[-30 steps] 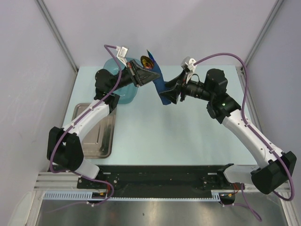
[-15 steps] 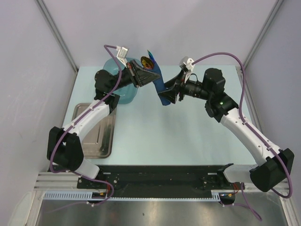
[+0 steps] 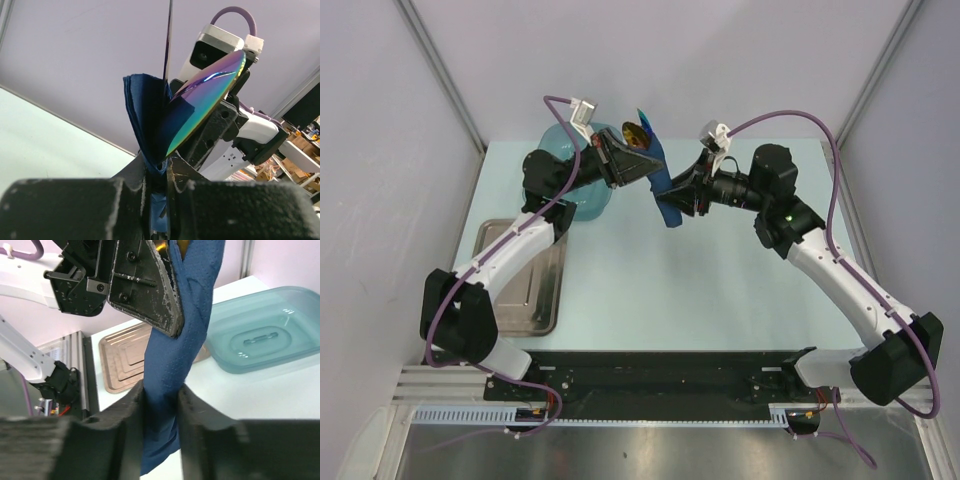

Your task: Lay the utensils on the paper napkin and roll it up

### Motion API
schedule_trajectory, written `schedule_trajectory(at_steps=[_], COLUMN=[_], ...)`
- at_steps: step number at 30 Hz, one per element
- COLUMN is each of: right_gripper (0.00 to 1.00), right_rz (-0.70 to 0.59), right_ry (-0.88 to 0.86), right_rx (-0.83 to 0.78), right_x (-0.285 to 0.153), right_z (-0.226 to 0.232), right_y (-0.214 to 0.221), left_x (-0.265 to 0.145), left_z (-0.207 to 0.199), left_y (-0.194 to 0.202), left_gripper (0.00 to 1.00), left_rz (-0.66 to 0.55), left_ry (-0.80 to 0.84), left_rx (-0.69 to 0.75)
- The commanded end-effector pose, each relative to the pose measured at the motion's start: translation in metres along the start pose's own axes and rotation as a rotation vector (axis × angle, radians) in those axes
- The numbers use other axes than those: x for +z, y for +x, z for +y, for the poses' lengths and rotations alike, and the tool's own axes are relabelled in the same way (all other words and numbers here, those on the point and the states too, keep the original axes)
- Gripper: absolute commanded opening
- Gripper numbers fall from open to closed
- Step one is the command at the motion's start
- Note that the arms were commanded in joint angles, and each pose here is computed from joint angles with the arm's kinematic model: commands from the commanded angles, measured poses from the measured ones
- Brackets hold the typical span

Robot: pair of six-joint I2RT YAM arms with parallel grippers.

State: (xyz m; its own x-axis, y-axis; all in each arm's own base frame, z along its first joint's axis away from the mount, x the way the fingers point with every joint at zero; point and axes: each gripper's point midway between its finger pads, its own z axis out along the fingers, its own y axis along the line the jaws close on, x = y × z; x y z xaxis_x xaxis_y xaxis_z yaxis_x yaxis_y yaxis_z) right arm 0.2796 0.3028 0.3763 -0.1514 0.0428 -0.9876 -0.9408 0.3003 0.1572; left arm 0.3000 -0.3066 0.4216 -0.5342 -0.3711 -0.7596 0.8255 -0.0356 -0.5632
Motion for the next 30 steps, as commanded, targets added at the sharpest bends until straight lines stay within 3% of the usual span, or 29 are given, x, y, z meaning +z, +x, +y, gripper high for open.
schedule_trajectory(at_steps=[1,4,7,10,11,13,14,17,23,30], right_gripper=[0.26,0.02,0.00,0.00,0.00,0.00,0.00,0.00,0.00,0.00], right_rz=[-0.038,-0.041,-0.060,-0.082,-0.084,-0.107,-0.114,-0.128,-0.155,-0.146], right_ry=[-0.065,-0.040,-0.023,-0.027,-0.030,-0.035,-0.037,-0.045,-0.055,-0.055], right_rx=[-0.009,-0.006,-0.003,0.008,0.028,0.031,0.040,0.053,0.067,0.080], right_x=[0.003,0.003,0.003,0.004,0.005,0.004,0.004,0.003,0.003,0.006], right_z=[0.015,0.013,0.011,0.013,0.014,0.016,0.017,0.020,0.021,0.018], right_y=[-0.018,-0.020,-0.029,-0.039,-0.040,-0.048,-0.050,-0.054,-0.063,-0.059], left_x=[0.001,-0.001,-0.003,-0.008,-0.010,-0.015,-0.020,-0.028,-0.033,-0.023], left_z=[-0.038,-0.038,-0.033,-0.024,-0.020,-0.012,-0.007,0.001,0.007,-0.008], left_y=[-0.012,-0.011,-0.009,-0.010,-0.011,-0.010,-0.013,-0.010,0.003,0.003], left_gripper=[0.00,0.00,0.06,0.32,0.48,0.61,0.79,0.90,0.95,0.83], left_rz=[-0.035,-0.039,-0.044,-0.056,-0.060,-0.061,-0.070,-0.065,-0.046,-0.038], left_ry=[0.089,0.083,0.059,0.014,0.000,-0.027,-0.043,-0.065,-0.069,-0.006], left_rx=[0.079,0.082,0.080,0.066,0.067,0.060,0.064,0.060,0.042,0.030])
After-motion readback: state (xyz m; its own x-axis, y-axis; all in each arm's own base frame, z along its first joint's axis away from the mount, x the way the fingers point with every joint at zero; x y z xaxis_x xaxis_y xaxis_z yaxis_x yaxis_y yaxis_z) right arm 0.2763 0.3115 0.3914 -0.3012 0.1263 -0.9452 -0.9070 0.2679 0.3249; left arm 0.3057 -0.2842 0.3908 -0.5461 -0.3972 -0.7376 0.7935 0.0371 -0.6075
